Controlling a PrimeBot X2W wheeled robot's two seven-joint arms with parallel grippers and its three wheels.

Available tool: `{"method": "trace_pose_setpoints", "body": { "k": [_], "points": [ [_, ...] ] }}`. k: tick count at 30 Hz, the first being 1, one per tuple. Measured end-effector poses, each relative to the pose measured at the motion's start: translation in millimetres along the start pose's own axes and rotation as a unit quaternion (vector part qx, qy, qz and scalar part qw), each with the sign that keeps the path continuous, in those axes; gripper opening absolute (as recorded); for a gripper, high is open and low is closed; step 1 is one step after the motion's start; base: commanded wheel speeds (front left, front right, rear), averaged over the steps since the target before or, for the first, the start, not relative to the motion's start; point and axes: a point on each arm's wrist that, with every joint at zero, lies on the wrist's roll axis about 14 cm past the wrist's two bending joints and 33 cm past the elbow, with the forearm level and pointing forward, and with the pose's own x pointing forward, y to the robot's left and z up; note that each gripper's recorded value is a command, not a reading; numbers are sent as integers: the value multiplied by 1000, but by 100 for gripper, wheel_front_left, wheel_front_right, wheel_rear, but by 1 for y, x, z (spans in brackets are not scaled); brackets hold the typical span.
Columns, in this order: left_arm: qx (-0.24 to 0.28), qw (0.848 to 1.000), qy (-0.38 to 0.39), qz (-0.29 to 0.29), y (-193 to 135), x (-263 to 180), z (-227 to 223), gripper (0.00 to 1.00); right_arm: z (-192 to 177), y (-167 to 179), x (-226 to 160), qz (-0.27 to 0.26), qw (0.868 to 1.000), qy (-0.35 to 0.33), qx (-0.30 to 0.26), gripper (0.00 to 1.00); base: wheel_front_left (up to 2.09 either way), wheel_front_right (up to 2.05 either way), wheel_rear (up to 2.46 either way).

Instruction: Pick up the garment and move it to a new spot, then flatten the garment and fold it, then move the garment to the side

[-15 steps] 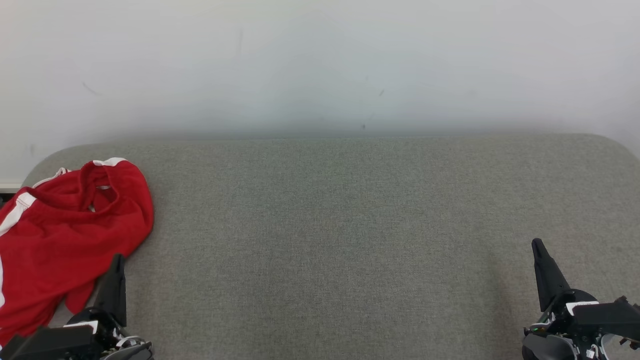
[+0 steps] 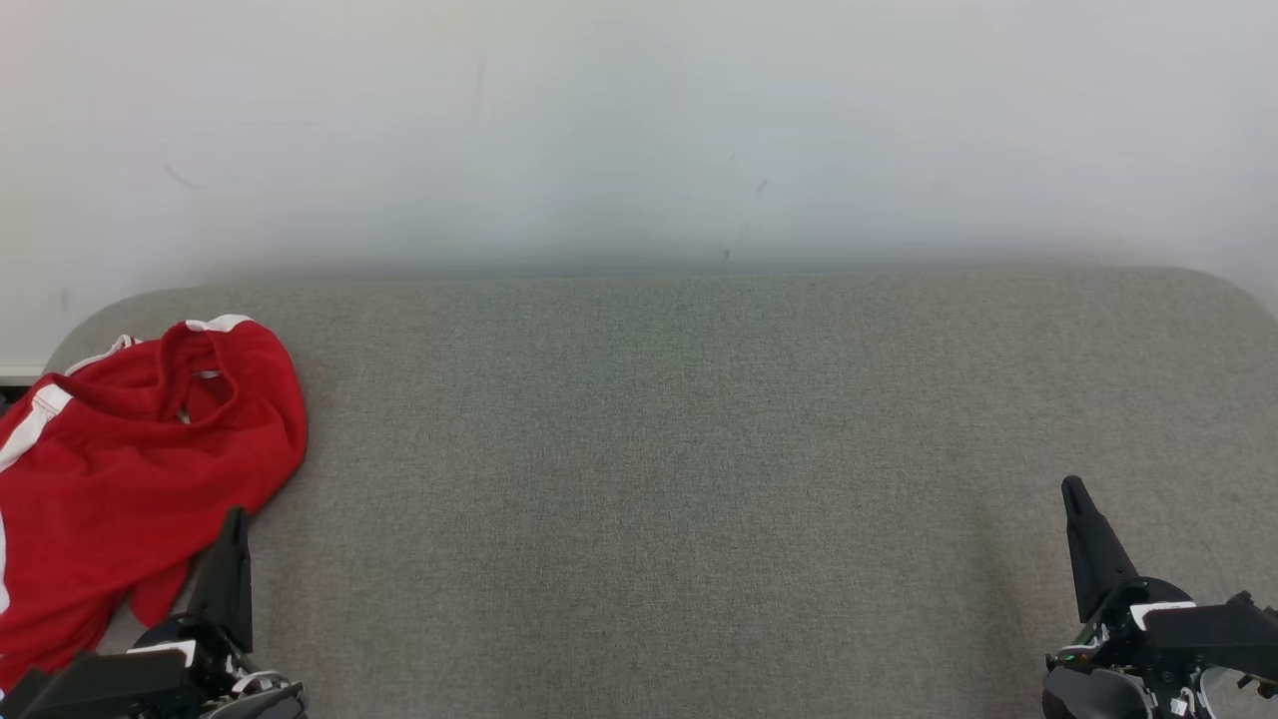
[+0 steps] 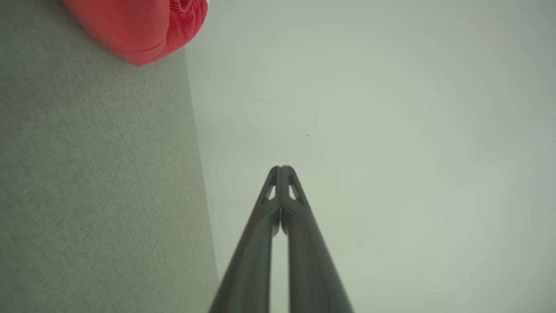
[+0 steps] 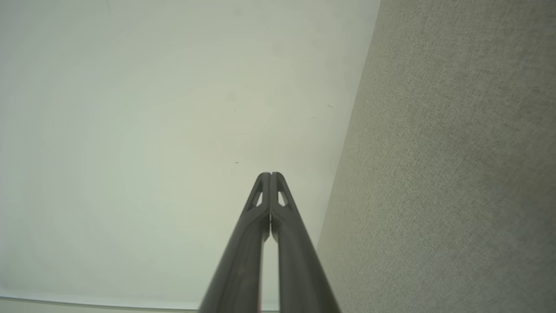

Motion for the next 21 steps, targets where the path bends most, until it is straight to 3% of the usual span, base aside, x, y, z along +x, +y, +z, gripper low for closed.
{"method": "trace_pose_setpoints", "body": {
  "k": [21],
  "points": [
    [0,1000,0,0,0,0,0,0,0,0,0,0,1000,0,0,0,0,0,0]
  ]
}}
